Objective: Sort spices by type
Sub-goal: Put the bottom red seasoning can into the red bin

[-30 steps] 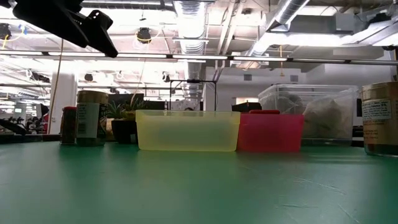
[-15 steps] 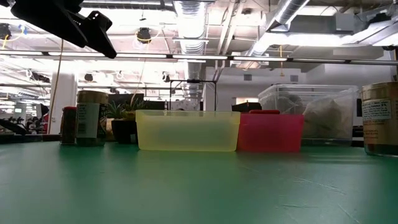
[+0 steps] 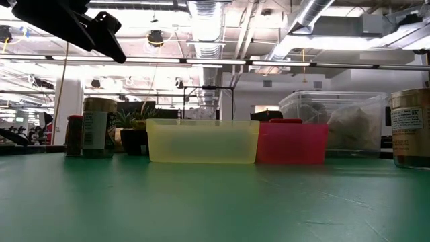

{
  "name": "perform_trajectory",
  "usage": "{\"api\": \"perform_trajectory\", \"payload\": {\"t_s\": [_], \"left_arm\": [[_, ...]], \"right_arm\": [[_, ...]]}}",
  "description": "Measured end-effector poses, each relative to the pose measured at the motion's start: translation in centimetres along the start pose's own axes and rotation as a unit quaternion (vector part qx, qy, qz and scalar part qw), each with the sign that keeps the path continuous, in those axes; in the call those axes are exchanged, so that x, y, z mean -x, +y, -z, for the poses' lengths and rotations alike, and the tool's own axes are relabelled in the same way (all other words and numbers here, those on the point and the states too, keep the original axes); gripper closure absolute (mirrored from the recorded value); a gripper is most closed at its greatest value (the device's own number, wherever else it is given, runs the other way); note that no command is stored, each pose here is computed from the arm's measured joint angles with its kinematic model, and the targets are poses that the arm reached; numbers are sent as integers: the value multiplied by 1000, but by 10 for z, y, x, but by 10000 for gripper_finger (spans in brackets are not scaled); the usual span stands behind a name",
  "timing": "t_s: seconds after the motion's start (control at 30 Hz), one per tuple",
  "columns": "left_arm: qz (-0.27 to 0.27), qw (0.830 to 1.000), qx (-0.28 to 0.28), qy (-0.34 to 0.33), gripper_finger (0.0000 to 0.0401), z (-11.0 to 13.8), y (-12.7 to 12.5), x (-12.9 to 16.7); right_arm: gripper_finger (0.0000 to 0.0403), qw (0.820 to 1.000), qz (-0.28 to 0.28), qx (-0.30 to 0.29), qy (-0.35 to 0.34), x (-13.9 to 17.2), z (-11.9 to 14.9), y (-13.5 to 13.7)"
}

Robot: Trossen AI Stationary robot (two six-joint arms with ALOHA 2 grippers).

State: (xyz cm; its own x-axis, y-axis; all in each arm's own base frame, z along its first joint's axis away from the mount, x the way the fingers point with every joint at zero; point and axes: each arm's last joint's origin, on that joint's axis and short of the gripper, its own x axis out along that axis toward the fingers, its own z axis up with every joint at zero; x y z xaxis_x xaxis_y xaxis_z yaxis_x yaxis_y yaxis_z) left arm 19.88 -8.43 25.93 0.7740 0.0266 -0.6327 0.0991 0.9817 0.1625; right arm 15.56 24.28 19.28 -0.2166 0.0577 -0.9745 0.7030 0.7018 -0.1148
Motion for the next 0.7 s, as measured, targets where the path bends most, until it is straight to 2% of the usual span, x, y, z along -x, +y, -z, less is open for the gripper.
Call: {"api": "perform_trajectory", "payload": {"t_s": [0.23,0.43,0.53,0.7], "left_arm": [[0,1000,1,-1,101,0,0,0],[2,1000,22,-13,101,-8,1,4],[-2,999,32,-27,101,-20,5,11],[-26,998,49,-42,101,-36,22,18]], "right_arm": [[168,999,-17,15,26,21,7,7],[168,995,-86,36,24,64,2,23],[168,995,-90,47,16,83,-15,23],[168,996,-54,73,-16,101,-70,13]]}}
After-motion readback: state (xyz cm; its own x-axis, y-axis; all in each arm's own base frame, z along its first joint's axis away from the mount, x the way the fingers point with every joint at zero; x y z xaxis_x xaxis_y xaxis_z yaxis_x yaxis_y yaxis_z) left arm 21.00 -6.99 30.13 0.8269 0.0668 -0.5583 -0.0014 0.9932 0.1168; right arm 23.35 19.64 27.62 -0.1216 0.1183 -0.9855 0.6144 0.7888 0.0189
